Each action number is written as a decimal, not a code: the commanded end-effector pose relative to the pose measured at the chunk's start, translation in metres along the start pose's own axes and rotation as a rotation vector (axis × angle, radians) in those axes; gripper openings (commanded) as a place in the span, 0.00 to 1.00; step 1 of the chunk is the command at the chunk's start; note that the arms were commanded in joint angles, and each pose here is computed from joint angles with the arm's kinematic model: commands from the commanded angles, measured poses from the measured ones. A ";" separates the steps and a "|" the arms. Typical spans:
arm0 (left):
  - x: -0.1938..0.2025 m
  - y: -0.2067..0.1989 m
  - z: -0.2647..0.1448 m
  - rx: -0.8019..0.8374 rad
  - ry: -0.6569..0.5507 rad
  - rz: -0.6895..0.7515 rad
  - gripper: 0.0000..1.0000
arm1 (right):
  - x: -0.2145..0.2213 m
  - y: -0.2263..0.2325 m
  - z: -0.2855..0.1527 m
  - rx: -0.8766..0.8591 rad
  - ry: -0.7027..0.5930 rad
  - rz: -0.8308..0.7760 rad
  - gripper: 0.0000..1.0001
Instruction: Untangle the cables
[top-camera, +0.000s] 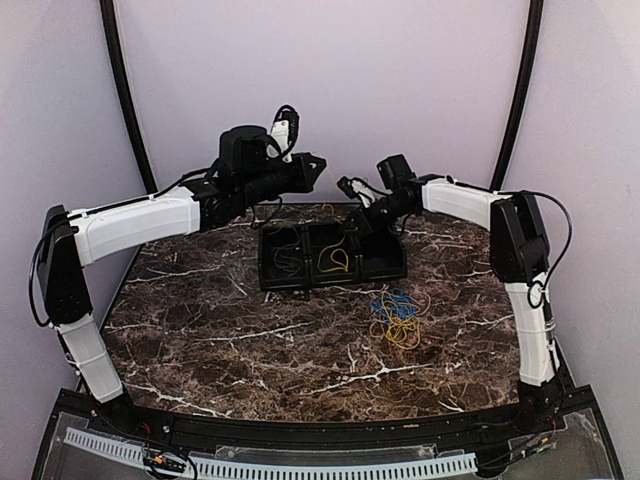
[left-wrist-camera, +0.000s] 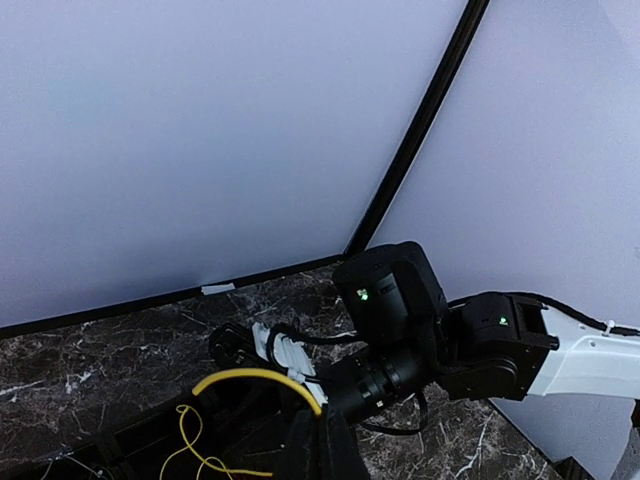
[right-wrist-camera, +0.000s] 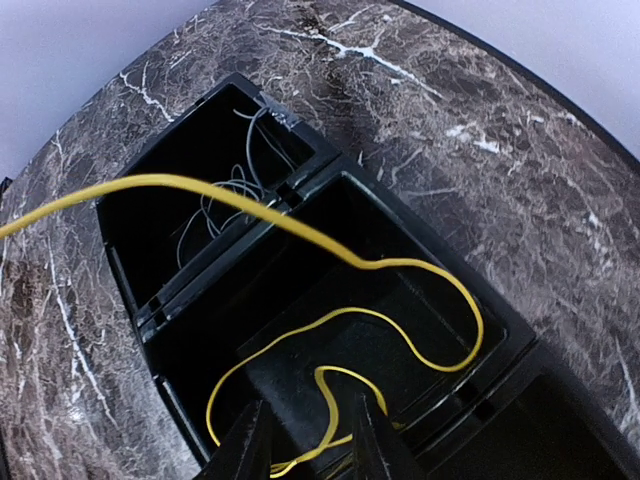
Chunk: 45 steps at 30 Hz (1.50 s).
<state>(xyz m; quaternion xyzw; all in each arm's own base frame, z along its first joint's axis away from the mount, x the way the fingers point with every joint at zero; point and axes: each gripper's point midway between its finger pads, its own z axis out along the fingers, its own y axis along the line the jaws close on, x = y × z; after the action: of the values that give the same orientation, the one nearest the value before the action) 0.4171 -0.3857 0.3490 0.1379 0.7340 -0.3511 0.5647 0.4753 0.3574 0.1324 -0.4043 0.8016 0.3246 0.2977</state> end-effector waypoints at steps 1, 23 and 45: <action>-0.016 -0.014 -0.011 0.079 -0.057 -0.065 0.00 | -0.012 0.013 -0.057 0.004 -0.053 -0.022 0.35; 0.159 0.048 0.060 -0.039 0.267 -0.135 0.00 | 0.113 0.046 -0.178 0.167 -0.150 -0.111 0.36; 0.151 0.038 0.061 -0.131 0.349 -0.081 0.50 | 0.080 0.054 -0.196 0.103 -0.199 -0.107 0.38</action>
<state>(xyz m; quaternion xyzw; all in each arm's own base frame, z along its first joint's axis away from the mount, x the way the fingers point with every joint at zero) 0.4550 -0.4315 0.1264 0.1208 0.8597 -0.2841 0.4070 0.3382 0.1902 0.1582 -0.3852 0.7918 0.2900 0.3749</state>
